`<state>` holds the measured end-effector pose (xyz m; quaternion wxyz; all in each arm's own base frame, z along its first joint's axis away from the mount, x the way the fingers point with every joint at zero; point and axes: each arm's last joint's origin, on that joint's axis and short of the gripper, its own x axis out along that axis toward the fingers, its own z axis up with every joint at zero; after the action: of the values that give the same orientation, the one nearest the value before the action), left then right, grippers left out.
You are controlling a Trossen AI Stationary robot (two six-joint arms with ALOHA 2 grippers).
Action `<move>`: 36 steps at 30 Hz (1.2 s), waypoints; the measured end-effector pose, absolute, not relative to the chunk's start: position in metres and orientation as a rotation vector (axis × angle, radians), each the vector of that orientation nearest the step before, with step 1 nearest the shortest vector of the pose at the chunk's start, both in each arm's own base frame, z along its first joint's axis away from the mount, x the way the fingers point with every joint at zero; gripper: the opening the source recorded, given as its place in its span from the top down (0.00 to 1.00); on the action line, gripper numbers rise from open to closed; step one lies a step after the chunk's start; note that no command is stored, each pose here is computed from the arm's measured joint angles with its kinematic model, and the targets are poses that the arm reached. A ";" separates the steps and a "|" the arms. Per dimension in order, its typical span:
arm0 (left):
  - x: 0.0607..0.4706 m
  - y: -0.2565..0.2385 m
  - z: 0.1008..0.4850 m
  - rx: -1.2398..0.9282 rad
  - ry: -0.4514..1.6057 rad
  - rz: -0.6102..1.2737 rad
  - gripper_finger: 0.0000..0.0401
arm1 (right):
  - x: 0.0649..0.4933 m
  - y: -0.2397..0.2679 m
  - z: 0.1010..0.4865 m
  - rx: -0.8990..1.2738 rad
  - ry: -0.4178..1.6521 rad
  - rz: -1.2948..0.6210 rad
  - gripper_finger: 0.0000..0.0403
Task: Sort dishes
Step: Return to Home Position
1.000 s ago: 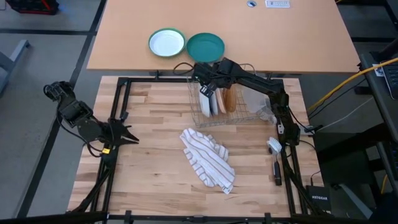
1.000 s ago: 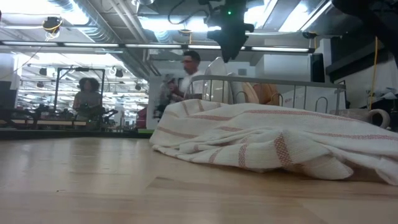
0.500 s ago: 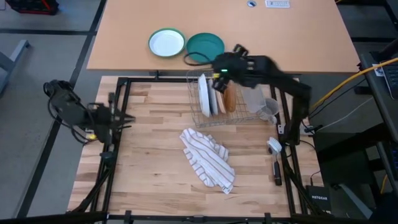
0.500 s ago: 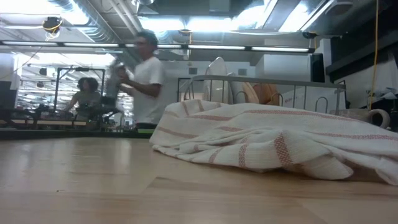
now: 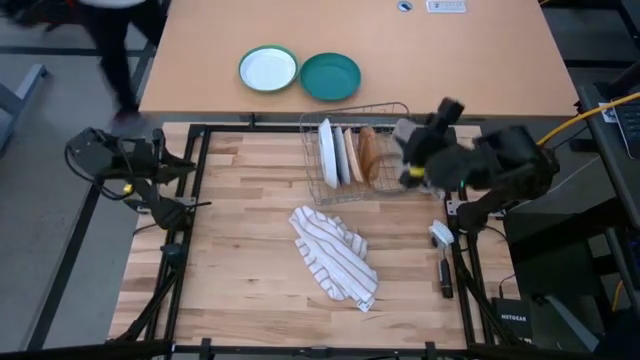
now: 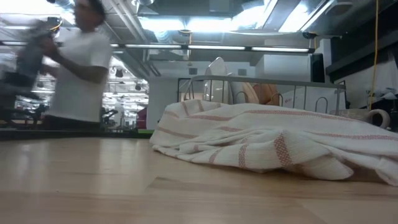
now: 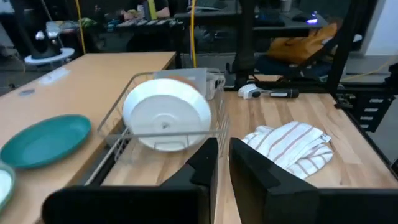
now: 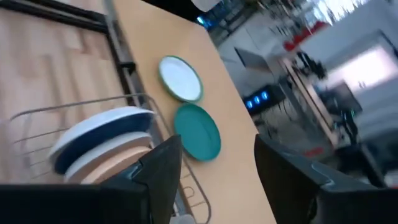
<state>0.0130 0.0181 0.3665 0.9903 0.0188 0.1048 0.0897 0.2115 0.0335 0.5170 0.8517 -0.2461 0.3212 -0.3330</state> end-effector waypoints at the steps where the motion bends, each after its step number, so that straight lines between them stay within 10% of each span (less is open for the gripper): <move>1: 0.010 0.021 0.364 0.026 0.217 0.184 0.92 | 0.212 0.041 0.514 -0.538 0.676 -0.676 0.49; 36: 0.077 -0.038 0.263 0.053 0.152 0.128 0.92 | 0.173 0.102 0.257 -0.287 0.601 -0.636 0.49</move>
<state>0.0772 -0.0383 0.2629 0.9947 0.0265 0.0760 0.0640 0.1734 0.1023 0.2566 0.8959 -0.1385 0.2898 -0.3070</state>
